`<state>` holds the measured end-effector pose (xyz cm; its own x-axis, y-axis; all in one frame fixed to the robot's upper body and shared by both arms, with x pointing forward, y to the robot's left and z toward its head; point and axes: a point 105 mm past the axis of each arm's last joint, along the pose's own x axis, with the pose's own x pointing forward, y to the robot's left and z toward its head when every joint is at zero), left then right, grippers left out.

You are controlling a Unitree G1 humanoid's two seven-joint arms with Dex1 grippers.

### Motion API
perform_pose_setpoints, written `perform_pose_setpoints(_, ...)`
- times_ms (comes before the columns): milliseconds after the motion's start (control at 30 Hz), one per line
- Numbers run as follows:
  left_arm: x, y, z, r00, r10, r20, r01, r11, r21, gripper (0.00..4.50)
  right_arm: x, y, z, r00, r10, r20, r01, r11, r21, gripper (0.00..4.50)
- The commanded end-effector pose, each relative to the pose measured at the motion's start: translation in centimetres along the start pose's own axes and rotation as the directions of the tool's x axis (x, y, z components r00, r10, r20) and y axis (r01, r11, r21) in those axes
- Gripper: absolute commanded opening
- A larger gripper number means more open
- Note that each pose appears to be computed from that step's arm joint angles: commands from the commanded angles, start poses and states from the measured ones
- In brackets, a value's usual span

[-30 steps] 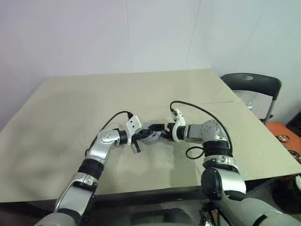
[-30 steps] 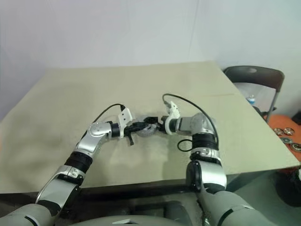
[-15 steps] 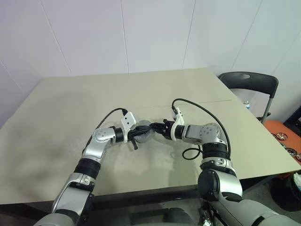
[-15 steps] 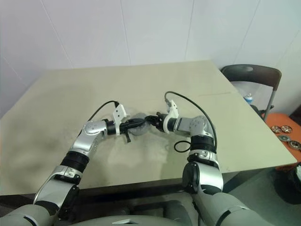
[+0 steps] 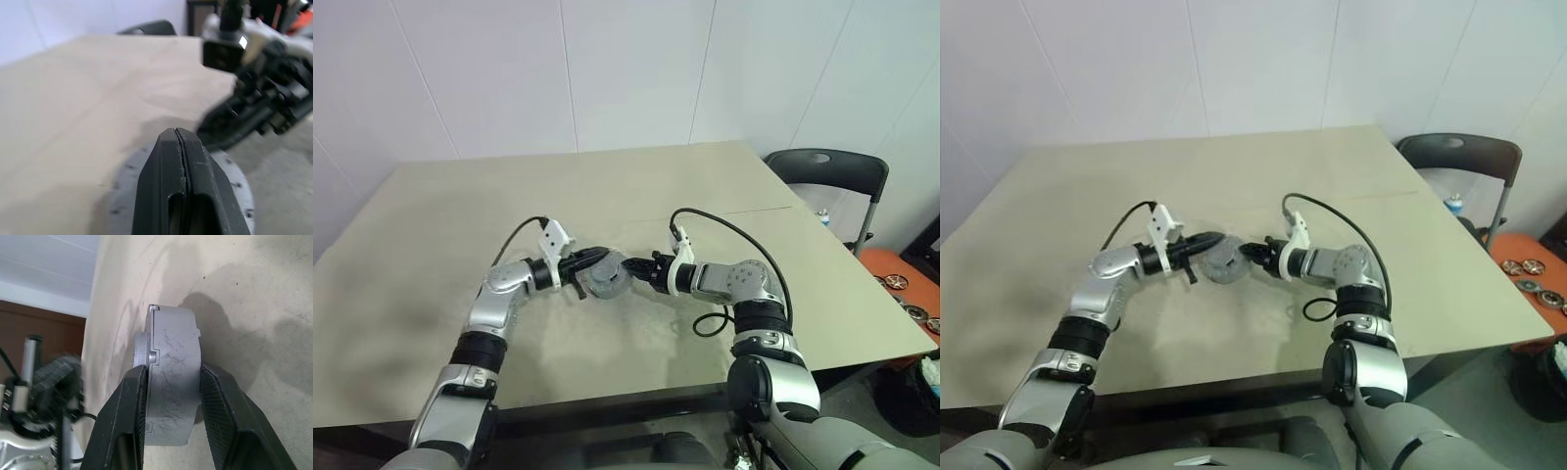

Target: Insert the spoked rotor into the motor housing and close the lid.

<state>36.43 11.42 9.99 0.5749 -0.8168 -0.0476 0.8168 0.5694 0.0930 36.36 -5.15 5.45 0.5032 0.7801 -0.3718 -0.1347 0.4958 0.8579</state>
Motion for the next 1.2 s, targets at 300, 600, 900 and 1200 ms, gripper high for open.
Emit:
perform_pose_setpoints(300,-2.6,0.9,-0.7,0.993,0.12,0.003,-0.119,0.991,-0.066,0.0,-0.2,1.3,0.7,0.992,0.113,0.047,-0.115,0.992,0.055,1.25)
perform_pose_setpoints(600,-2.8,2.3,-0.6,0.968,0.247,0.046,-0.238,0.96,-0.151,0.0,-0.9,2.6,3.5,0.949,0.214,0.232,-0.241,0.966,0.098,1.25)
perform_pose_setpoints(900,-3.8,3.8,-0.3,0.937,0.34,0.078,-0.315,0.921,-0.228,0.0,-1.3,2.7,4.7,0.906,0.232,0.354,-0.301,0.941,0.155,1.25)
perform_pose_setpoints(1200,-2.0,2.7,-0.9,0.916,0.379,0.131,-0.235,0.772,-0.59,1.55,-1.2,4.6,5.3,0.84,0.323,0.436,-0.424,0.892,0.157,1.25)
